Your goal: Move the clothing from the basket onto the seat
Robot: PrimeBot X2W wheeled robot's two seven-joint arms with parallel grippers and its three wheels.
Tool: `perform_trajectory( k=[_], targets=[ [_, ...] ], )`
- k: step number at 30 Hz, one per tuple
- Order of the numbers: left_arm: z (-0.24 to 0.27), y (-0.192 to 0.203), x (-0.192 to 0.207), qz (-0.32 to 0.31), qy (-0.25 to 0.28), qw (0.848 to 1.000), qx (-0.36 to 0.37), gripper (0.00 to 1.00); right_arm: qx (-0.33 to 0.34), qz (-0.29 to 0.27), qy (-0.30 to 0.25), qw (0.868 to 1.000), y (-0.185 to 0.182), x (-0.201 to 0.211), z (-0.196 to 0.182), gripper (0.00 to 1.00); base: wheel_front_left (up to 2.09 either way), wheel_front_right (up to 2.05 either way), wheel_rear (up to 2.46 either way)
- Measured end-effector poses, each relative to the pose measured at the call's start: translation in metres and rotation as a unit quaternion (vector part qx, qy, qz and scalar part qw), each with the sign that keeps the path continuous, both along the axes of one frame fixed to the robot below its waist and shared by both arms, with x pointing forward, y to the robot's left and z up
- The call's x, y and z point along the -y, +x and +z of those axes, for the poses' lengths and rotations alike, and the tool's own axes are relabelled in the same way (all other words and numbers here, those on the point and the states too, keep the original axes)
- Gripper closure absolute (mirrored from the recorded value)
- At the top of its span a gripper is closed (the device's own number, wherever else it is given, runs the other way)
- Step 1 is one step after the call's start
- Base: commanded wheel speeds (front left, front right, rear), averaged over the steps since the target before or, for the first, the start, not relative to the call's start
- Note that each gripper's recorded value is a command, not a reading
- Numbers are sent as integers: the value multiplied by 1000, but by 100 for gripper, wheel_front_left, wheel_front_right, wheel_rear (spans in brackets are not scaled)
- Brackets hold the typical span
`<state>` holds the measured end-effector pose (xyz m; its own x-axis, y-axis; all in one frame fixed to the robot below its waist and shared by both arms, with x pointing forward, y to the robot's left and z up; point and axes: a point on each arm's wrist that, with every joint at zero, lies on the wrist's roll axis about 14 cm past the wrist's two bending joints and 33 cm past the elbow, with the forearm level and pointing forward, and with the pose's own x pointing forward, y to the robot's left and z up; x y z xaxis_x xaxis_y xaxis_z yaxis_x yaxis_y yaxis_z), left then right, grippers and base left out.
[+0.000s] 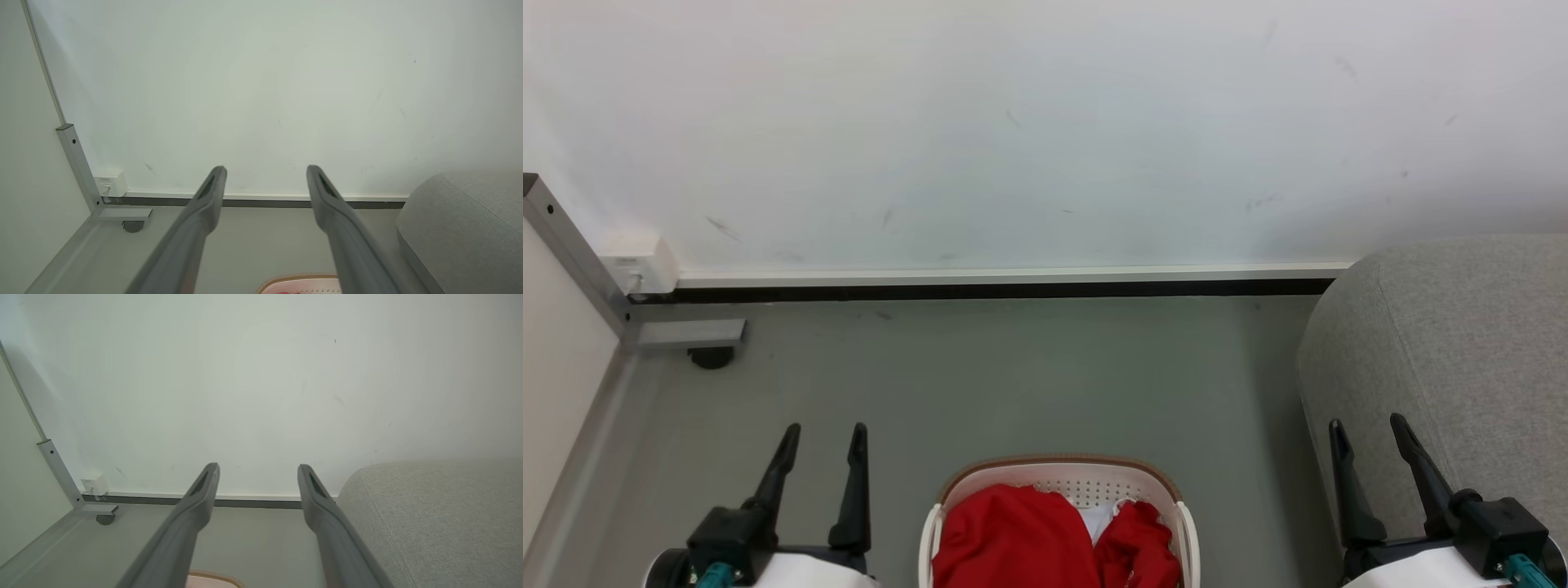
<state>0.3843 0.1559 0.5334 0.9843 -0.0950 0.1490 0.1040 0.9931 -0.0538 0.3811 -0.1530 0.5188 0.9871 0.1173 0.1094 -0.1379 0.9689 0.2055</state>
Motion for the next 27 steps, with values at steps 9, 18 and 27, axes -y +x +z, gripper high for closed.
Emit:
perform_trajectory(
  k=[9,18,27],
  targets=[
    [2,0,4,-6,30,999,10,0,10,6,-27,1000,1,-3,2,0,0,0,0],
    [1,0,4,-6,39,999,12,0,14,7,-33,999,1,-5,3,0,0,0,0],
    [0,1,4,-6,37,999,9,0,12,7,-32,999,1,-4,2,0,0,0,0]
  ],
)
